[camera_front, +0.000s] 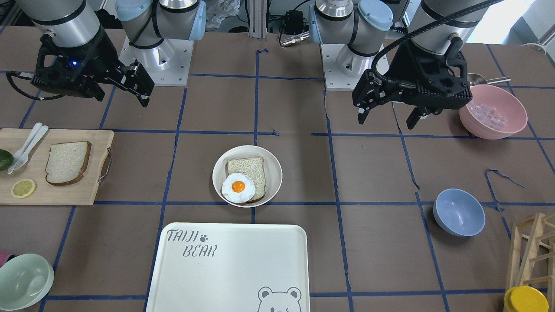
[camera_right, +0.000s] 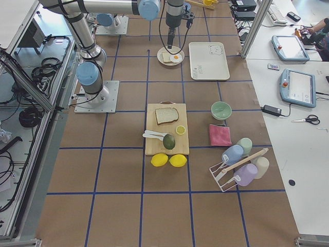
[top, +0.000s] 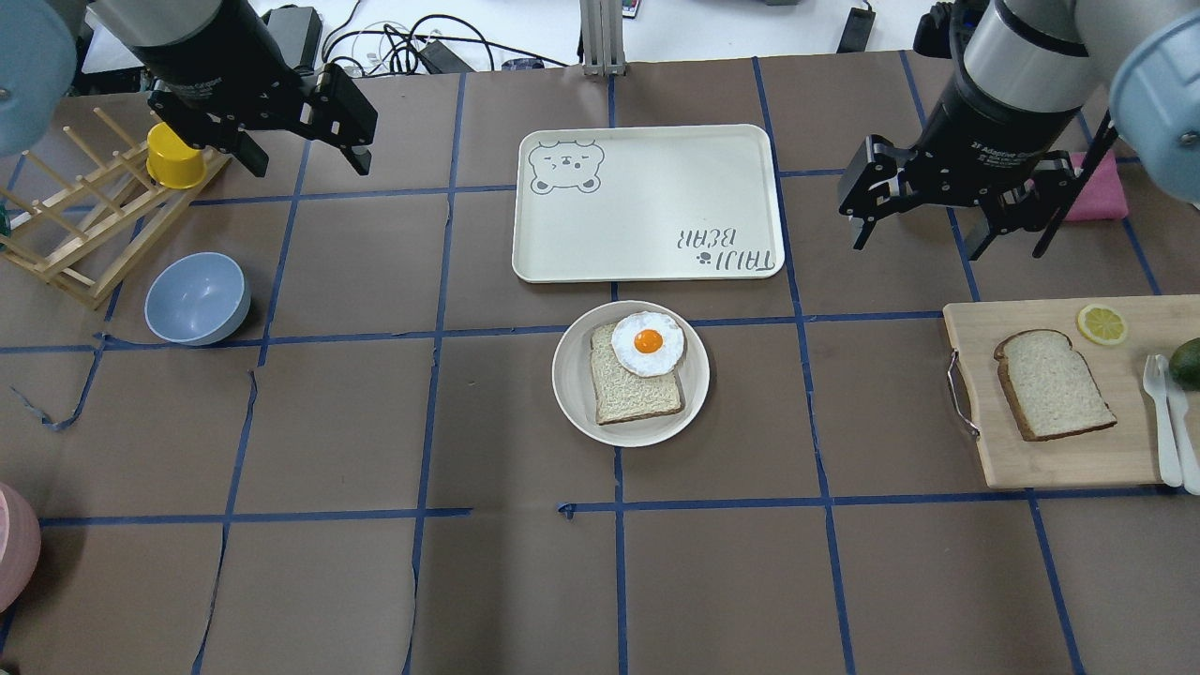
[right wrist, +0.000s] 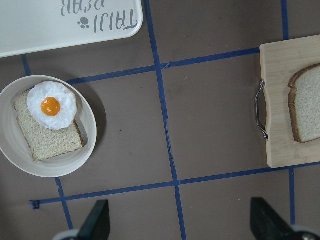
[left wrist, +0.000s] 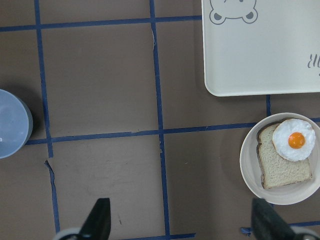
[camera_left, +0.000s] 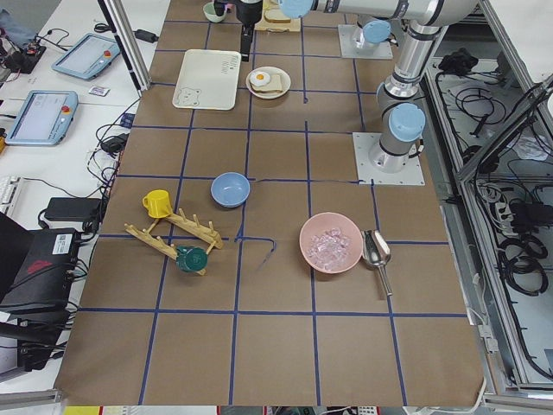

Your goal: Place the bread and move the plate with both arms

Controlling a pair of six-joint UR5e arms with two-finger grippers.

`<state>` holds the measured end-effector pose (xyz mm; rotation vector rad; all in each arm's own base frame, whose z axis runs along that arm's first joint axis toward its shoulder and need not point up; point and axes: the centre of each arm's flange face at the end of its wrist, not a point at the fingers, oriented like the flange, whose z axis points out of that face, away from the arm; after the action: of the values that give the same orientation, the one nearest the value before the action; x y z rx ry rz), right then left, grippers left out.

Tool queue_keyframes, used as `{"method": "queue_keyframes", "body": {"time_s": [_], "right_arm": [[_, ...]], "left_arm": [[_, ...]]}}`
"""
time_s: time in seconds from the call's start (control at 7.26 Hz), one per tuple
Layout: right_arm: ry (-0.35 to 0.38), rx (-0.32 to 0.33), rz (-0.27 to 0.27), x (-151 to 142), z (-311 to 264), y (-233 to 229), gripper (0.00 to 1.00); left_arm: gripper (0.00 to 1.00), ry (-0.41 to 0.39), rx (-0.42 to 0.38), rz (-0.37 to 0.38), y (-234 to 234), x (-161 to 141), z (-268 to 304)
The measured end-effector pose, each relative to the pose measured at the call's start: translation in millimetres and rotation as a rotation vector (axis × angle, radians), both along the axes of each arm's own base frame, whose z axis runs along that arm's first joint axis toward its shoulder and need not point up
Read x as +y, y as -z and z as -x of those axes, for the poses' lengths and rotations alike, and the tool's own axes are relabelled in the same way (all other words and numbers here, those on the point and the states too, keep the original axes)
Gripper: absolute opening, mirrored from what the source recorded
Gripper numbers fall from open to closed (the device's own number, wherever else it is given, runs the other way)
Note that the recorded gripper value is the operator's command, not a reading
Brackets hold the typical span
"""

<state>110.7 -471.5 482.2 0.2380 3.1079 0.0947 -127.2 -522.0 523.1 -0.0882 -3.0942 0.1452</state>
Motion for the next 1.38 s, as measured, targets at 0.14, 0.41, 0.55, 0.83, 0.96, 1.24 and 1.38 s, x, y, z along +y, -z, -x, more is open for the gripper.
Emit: {"method": "queue_keyframes", "body": {"time_s": [0.14,0.41,0.55,0.83,0.96,1.24,1.38], "right_arm": [[0.000,0.000,-0.002,0,0,1,1.00],[0.002,0.014,-0.014,-1,2,4,1.00],[0.004,0.019,-0.018,-3,3,6,1.00],[0.010,0.022,-0.019,-5,7,8,1.00],[0.017,0.022,-0.021,-8,10,11,1.00],[0.061,0.029,-0.055,-20,36,25,1.00],[0.081,0.047,-0.070,-24,58,30,1.00]], "left_arm": [[1.00,0.000,0.001,0.000,0,0,0],[1.00,0.000,0.001,0.001,-1,1,0],[1.00,0.001,0.001,0.002,-1,1,0],[1.00,0.001,0.001,0.001,-1,2,0],[1.00,0.001,0.002,0.001,-1,2,0],[1.00,0.000,0.002,0.001,0,2,0],[1.00,0.000,0.001,0.001,0,2,0]]}}
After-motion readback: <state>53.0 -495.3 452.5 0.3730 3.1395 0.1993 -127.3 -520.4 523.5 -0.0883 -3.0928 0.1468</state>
